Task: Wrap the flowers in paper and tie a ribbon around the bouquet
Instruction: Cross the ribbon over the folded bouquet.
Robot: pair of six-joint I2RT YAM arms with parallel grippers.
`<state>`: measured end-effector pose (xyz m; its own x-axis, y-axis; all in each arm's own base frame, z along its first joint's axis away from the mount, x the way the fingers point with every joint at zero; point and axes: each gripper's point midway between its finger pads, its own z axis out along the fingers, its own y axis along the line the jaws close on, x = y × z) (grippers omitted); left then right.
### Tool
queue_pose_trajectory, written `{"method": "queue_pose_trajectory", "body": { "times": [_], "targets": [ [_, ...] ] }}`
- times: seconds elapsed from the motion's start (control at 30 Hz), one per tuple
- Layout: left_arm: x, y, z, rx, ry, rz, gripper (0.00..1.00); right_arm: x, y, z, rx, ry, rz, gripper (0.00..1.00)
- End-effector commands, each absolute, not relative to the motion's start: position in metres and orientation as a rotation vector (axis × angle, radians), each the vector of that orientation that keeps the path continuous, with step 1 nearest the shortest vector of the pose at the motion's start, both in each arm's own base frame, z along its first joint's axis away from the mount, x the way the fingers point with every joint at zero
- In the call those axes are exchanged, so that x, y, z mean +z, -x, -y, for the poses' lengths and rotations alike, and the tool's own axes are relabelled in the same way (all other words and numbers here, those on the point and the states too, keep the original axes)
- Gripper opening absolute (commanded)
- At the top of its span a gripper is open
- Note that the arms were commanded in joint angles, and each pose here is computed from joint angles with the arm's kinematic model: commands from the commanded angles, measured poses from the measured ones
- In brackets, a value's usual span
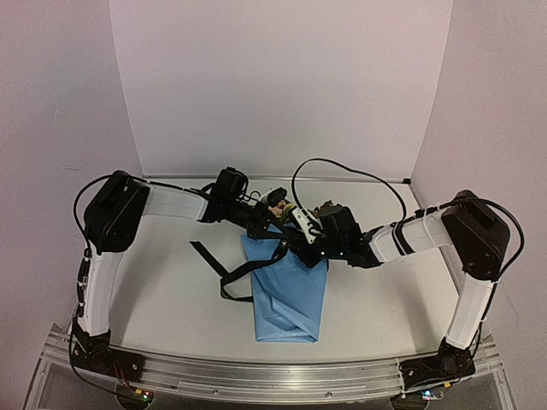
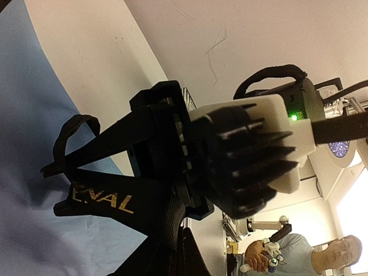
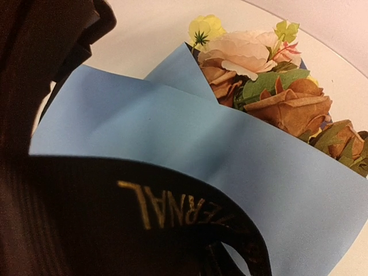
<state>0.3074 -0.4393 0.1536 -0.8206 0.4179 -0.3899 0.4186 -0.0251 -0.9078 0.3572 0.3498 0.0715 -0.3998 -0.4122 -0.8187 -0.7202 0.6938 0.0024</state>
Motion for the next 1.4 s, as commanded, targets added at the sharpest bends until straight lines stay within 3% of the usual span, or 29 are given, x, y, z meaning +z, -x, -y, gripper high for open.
{"method": "queue_pose_trajectory", "body": {
  "times": [0.0, 0.07, 0.23, 0.4, 0.53, 0.73, 0.87, 1.13, 1.37],
  "targets": [
    [0.159, -0.317, 0.438, -2.007, -0.927, -2.158, 0.0, 0.094, -0.36, -0.348, 0.451, 0.807, -1.995, 0.05],
    [0.156, -0.322, 0.437, -1.98, -0.899, -2.171, 0.0, 0.098, -0.354, -0.345, 0.481, 0.793, -2.003, 0.0],
    [0.155, -0.333, 0.435, -1.933, -0.834, -2.195, 0.01, 0.109, -0.327, -0.331, 0.584, 0.721, -2.105, 0.0],
    [0.147, -0.338, 0.432, -1.834, -0.794, -2.247, 0.11, 0.105, -0.285, -0.299, 0.558, 0.731, -2.366, 0.0],
    [0.149, -0.339, 0.425, -1.748, -0.764, -2.268, 0.22, 0.102, -0.263, -0.26, 0.388, 0.746, -2.51, 0.0],
    [0.167, -0.331, 0.408, -1.638, -0.695, -2.262, 0.49, 0.1, -0.241, -0.214, 0.145, 0.776, -2.669, 0.0],
    [0.174, -0.333, 0.386, -1.463, -0.561, -2.308, 0.6, 0.094, -0.238, -0.198, 0.049, 0.762, -2.721, 0.0],
    [0.119, -0.331, 0.274, -0.786, 0.137, -2.614, 0.65, 0.083, -0.243, -0.198, 0.042, 0.691, -2.785, 0.0],
    [0.076, -0.293, 0.267, -0.835, 0.467, -2.804, 0.65, 0.079, -0.243, -0.211, 0.133, 0.662, -2.804, 0.0]
  ]
}}
